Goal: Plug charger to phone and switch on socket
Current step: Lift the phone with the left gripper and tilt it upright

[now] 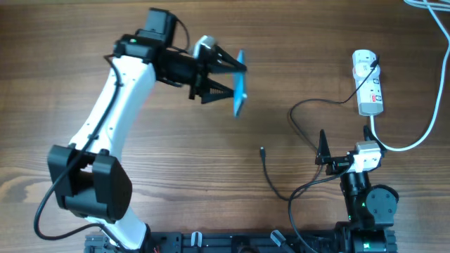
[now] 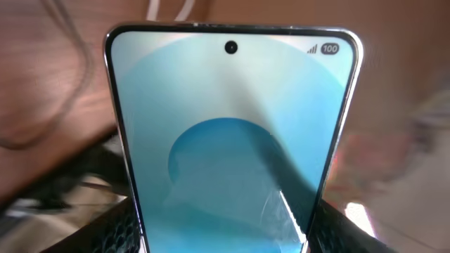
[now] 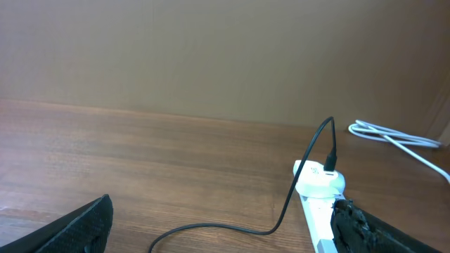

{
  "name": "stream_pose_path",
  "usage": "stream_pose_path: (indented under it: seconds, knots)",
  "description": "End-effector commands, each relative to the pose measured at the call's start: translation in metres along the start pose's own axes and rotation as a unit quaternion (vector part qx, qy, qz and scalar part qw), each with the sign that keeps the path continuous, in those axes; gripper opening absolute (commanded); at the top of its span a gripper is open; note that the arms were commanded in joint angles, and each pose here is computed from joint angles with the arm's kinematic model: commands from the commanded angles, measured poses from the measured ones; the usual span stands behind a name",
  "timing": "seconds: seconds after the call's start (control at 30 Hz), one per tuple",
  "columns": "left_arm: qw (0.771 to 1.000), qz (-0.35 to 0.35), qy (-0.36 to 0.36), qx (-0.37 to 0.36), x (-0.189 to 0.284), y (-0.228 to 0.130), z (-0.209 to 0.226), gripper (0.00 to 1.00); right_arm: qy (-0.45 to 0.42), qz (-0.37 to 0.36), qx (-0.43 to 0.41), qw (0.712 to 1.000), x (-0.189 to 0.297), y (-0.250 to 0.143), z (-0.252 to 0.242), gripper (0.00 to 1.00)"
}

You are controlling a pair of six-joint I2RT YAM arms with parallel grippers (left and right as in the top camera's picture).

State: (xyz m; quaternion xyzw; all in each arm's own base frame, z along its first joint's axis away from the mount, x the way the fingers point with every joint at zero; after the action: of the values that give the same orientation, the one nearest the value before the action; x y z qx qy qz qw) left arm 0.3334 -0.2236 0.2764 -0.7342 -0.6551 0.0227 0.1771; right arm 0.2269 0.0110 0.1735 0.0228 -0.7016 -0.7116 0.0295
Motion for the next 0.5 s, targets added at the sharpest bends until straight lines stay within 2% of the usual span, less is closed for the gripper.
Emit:
stream_pose_path:
  seconds: [0.0,0.27,0.47]
  knots:
    - [0.995,0.035,-0.083,0.035,0.023,-0.017,-0.037,0.68,-0.006,-0.004,0.003,1.000,0.000,0.001,-0.001,1.00]
    - [0.983,0.032,-0.098,0.154,0.041,-0.011,-0.038,0.68,-0.006,-0.004,0.003,1.000,0.000,0.001,-0.001,1.00]
    - [0.980,0.027,-0.101,0.169,0.046,-0.009,-0.038,0.68,-0.006,-0.004,0.003,1.000,0.000,0.001,-0.001,1.00]
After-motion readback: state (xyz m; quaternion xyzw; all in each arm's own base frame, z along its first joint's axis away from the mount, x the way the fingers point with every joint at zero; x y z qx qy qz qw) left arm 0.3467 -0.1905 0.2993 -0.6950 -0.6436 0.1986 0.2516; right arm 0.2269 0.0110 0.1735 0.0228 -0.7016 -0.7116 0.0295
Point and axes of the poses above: each gripper's point midway between its finger pads, its own x axis back along the fingers, its own z axis along the line the jaws close on, y = z × x, the point moved 2 cm from there along x, back along the fingers, and after that the axes turned 5 degrees about -x, right-handed, at the moved point
